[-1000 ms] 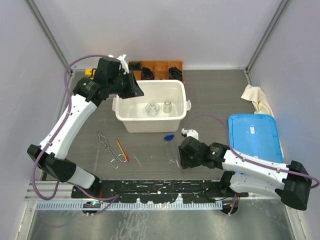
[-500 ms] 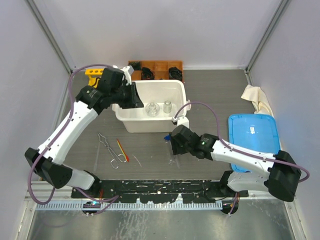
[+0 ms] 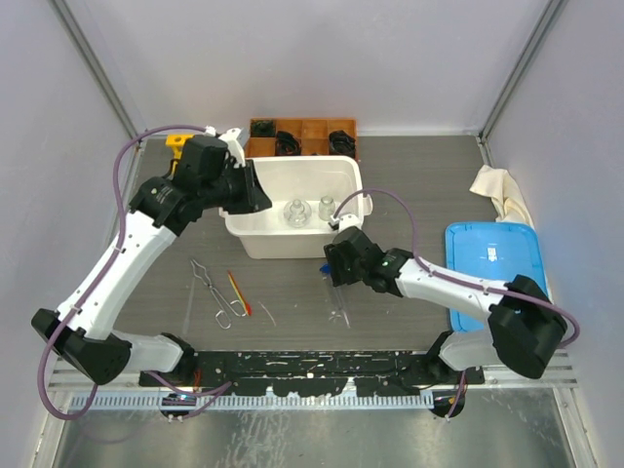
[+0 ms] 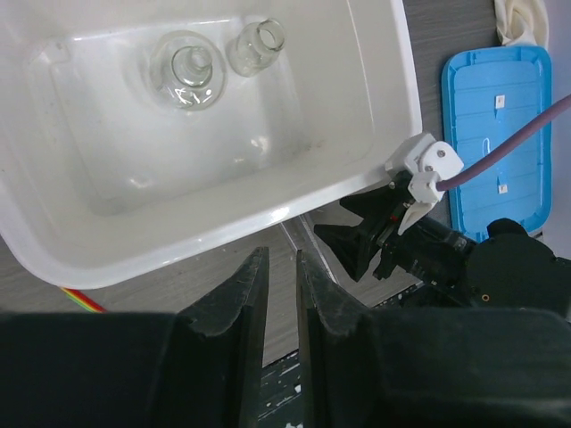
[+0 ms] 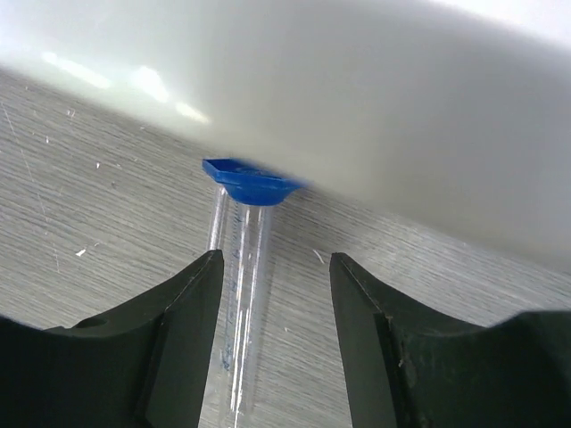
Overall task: Organize the chemistry lab equipment
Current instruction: Adjust the storage box at the center of the board.
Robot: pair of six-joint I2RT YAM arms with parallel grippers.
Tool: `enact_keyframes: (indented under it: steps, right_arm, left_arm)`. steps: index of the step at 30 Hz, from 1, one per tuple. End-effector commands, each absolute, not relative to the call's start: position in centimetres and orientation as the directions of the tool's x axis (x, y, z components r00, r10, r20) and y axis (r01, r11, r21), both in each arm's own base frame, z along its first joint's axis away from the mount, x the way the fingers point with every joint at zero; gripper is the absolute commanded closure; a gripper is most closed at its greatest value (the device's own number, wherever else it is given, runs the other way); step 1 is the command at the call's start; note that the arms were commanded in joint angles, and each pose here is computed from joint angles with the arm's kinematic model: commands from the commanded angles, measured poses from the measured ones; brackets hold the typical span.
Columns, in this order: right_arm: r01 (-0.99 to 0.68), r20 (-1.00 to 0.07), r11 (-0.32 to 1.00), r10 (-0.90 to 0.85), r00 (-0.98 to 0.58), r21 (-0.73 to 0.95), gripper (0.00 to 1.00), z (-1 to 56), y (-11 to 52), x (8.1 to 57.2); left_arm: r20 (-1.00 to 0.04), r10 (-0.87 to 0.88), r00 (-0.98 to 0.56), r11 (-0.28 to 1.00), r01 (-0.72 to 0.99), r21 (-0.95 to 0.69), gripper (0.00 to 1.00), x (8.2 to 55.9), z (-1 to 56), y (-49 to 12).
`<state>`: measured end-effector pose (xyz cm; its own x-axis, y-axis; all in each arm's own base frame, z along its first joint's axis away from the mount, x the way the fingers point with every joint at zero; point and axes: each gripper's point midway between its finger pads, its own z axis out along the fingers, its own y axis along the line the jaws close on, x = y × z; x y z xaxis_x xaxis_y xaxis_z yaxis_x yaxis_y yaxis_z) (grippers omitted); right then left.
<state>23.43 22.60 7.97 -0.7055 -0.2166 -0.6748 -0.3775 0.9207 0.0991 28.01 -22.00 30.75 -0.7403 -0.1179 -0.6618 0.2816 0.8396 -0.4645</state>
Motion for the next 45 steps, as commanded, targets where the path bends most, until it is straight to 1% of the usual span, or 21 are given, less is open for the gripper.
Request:
enact_keyframes:
  steps: [1,7,15,21,26,32,36,39,41,45]
  right_arm:
    - [-0.477,-0.741,0.866,-0.222,-0.633,0.148,0.43,10.8,26.5,25.5]
    - [-0.508,-0.738,0.853,-0.266,-0.62,0.119,0.43,10.7,27.7,26.7]
    - [-0.508,-0.717,0.858,-0.307,-0.626,0.076,0.43,9.6,27.6,27.8]
    - [-0.524,-0.707,0.847,-0.315,-0.633,0.091,0.44,9.5,27.9,27.7]
    - [-0.506,-0.712,0.857,-0.294,-0.638,0.1,0.44,10.4,27.2,27.2]
    - [-0.443,-0.697,0.895,-0.282,-0.659,0.056,0.46,11.5,24.1,25.9]
    - [-0.422,-0.685,0.903,-0.253,-0.683,0.087,0.46,11.4,22.6,24.0]
    - [-0.413,-0.659,0.9,-0.226,-0.717,0.14,0.48,10.8,22.3,22.4]
    - [-0.409,-0.66,0.896,-0.204,-0.723,0.172,0.48,11.0,22.2,21.5]
    - [-0.406,-0.664,0.894,-0.188,-0.724,0.19,0.47,11.0,22.0,21.0]
  left_arm:
    - [-0.717,-0.132,-0.685,0.834,0.314,-0.453,0.8,28.5,32.2,-21.9]
    - [-0.723,-0.138,-0.677,0.844,0.302,-0.444,0.79,28.6,32.2,-21.5]
    - [-0.732,-0.139,-0.667,0.849,0.3,-0.434,0.78,29.0,32.4,-21.4]
    - [-0.736,-0.121,-0.666,0.856,0.305,-0.417,0.78,29.4,32.3,-21.5]
    - [-0.735,-0.115,-0.668,0.858,0.306,-0.413,0.77,29.8,32.0,-21.8]
    - [-0.732,-0.112,-0.672,0.859,0.304,-0.411,0.77,30.1,31.7,-21.9]
    - [-0.733,-0.108,-0.672,0.849,0.321,-0.419,0.77,30.2,31.8,-22.4]
    - [-0.734,-0.104,-0.671,0.835,0.343,-0.431,0.77,30.1,32.2,-22.8]
    - [-0.741,-0.104,-0.663,0.83,0.353,-0.432,0.77,30.1,32.6,-22.9]
    - [-0.749,-0.102,-0.655,0.831,0.358,-0.426,0.77,30.2,32.4,-22.8]
